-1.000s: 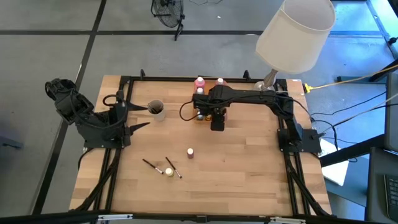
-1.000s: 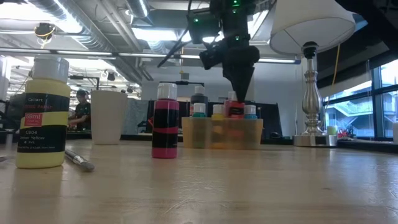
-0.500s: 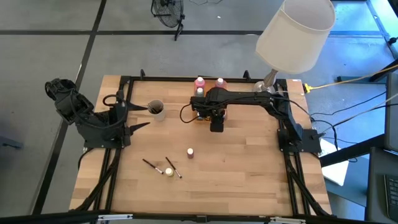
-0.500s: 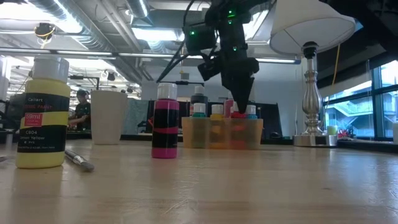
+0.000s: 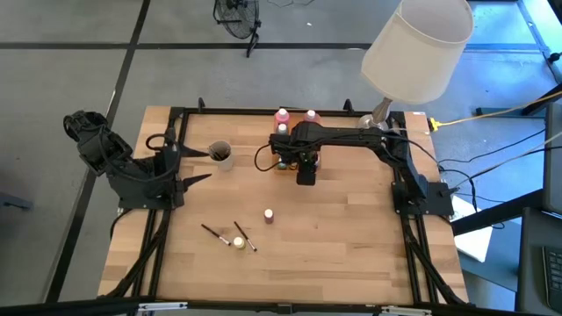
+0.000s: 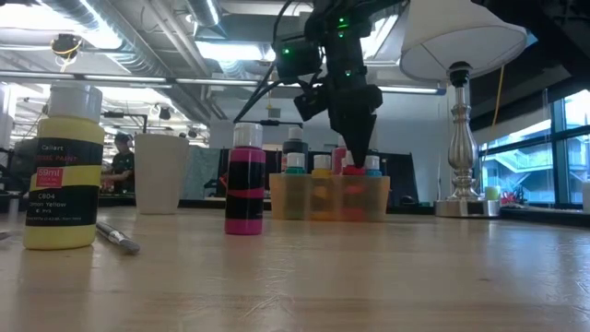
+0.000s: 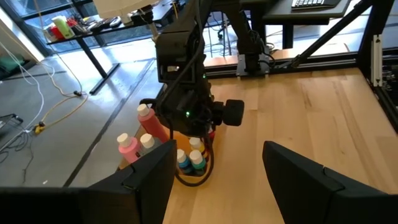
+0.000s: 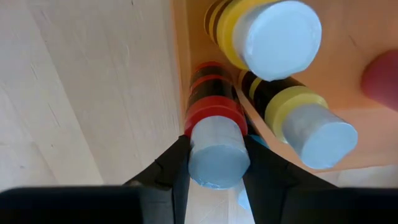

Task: Pick & Place Paint Supplies
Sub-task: Put the small red paint bottle into the orange bin

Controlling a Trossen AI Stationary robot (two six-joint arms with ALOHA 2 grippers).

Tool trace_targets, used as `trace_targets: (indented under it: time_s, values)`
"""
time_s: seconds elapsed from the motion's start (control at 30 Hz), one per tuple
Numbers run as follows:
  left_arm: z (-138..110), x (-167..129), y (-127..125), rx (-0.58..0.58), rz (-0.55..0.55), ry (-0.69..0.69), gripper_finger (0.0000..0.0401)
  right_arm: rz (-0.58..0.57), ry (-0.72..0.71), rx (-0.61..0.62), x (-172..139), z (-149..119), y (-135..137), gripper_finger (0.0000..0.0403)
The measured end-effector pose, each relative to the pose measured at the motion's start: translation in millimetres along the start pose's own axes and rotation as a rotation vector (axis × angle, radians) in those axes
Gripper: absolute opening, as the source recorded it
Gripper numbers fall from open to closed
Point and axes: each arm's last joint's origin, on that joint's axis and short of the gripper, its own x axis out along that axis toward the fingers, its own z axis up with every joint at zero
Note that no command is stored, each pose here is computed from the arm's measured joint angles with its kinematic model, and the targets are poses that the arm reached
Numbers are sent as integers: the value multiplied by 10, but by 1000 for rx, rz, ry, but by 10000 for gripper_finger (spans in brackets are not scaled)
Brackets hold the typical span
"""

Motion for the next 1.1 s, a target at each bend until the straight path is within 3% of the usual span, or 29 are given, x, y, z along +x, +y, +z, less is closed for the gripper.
trace_targets:
  time_s: [0.27,0.67,1.1]
  values:
    - [0,0,0,0,0,0,235,1,0,0,0,0,0,157]
    - [0,0,0,0,0,0,235,40,-1,-5,-5,2,66,176]
    - [0,0,-1,0,0,0,235,-38,56,27,-9,-48,73,225]
